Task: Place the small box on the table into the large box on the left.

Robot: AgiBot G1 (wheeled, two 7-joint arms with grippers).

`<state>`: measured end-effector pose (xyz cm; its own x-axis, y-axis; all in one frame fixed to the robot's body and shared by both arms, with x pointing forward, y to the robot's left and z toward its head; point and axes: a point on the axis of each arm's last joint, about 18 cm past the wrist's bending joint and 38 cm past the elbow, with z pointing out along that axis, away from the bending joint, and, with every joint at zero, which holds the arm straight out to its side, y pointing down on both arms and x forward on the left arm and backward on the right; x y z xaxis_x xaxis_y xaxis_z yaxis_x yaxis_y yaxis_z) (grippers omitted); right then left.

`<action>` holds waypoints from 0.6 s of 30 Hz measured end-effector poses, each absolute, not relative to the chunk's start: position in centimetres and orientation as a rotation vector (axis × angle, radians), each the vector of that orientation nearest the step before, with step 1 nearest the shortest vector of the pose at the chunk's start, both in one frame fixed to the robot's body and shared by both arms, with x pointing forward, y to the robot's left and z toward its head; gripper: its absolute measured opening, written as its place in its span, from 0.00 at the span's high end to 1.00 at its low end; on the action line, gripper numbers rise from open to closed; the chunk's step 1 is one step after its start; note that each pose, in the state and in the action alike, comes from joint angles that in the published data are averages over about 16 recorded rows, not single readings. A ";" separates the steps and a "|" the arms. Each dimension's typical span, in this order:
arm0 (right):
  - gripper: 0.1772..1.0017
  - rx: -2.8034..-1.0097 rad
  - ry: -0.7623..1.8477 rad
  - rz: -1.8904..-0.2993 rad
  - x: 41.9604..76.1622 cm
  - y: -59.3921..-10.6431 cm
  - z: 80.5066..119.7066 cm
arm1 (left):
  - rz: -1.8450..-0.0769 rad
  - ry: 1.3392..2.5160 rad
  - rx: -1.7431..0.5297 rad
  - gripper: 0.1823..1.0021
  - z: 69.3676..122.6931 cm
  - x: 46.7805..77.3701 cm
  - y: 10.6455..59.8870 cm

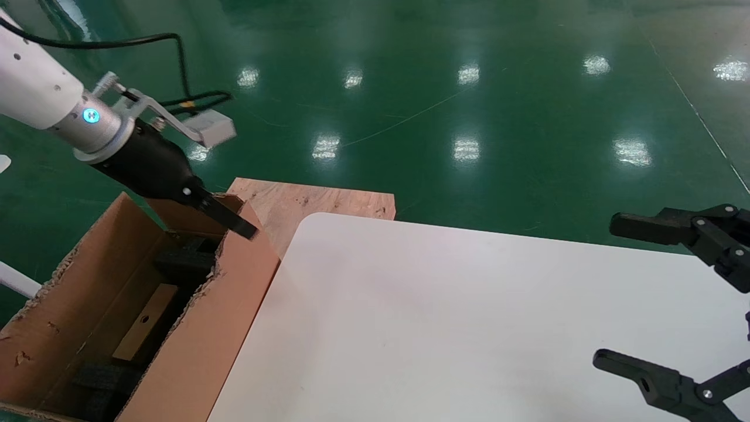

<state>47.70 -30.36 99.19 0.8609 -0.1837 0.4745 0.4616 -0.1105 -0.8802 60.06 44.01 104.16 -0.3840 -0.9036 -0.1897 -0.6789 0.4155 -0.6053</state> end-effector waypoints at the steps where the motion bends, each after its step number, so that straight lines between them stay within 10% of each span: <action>1: 0.00 -1.593 -0.223 -0.554 47.7 -30.4 99.2 | -0.621 2.211 -1.302 0.01 104.3 59.8 43.1; 18: 0.00 -1.593 -0.223 -0.554 47.7 -30.4 99.2 | -0.690 2.393 -0.966 0.00 104.2 57.3 34.3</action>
